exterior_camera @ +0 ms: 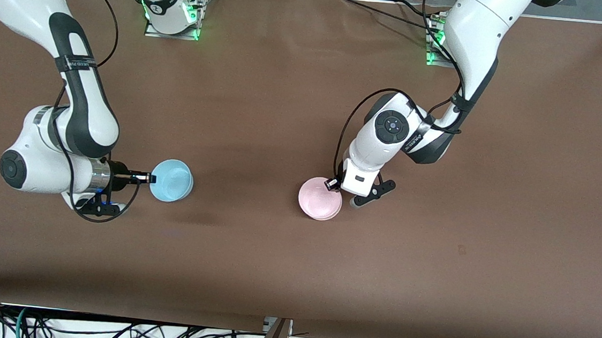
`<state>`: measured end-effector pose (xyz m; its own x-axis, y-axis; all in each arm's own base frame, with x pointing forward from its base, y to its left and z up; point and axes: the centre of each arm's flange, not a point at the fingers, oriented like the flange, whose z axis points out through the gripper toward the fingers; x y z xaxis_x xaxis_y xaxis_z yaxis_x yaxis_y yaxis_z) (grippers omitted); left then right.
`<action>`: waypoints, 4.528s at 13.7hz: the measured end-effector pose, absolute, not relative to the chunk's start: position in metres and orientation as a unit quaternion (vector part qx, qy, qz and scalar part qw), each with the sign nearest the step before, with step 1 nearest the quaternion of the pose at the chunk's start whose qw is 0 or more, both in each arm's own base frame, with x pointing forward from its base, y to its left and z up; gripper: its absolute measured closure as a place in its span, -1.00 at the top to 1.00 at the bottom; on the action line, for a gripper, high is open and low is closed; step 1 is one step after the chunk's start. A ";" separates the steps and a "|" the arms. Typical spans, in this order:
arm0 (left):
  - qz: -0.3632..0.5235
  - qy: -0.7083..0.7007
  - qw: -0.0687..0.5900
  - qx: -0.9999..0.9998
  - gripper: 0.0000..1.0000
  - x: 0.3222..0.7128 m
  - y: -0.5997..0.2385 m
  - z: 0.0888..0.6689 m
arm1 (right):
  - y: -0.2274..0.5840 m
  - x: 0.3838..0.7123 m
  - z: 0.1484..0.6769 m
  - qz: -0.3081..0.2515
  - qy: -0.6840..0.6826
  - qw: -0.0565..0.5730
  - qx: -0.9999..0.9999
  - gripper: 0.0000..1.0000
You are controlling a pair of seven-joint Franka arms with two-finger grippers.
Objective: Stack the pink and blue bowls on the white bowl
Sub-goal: 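Release the pink bowl with the left gripper while the right gripper lifts blue, then carry the blue bowl onto the pink bowl while the left gripper withdraws, then lower the blue bowl into the pink bowl with the right gripper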
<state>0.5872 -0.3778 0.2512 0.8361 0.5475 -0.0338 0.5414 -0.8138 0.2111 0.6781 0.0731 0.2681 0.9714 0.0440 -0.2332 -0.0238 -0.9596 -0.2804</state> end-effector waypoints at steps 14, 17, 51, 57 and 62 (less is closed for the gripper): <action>0.012 0.284 0.102 0.953 0.22 0.588 -0.380 0.239 | 0.172 0.671 0.289 0.127 0.051 0.145 -0.980 -0.96; 0.025 0.290 0.114 0.950 0.35 0.603 -0.377 0.258 | 0.209 0.666 0.295 0.118 0.087 0.148 -0.978 -0.96; 0.000 -0.093 -0.017 0.996 1.00 0.671 -0.052 0.580 | 0.470 0.608 0.253 0.006 0.179 0.174 -0.968 -0.96; 0.001 -0.101 -0.019 0.995 1.00 0.670 -0.060 0.580 | 0.472 0.608 0.244 0.001 0.179 0.176 -0.968 -0.96; 0.000 -0.101 -0.019 0.995 1.00 0.670 -0.060 0.580 | 0.474 0.606 0.243 0.001 0.178 0.176 -0.968 -0.96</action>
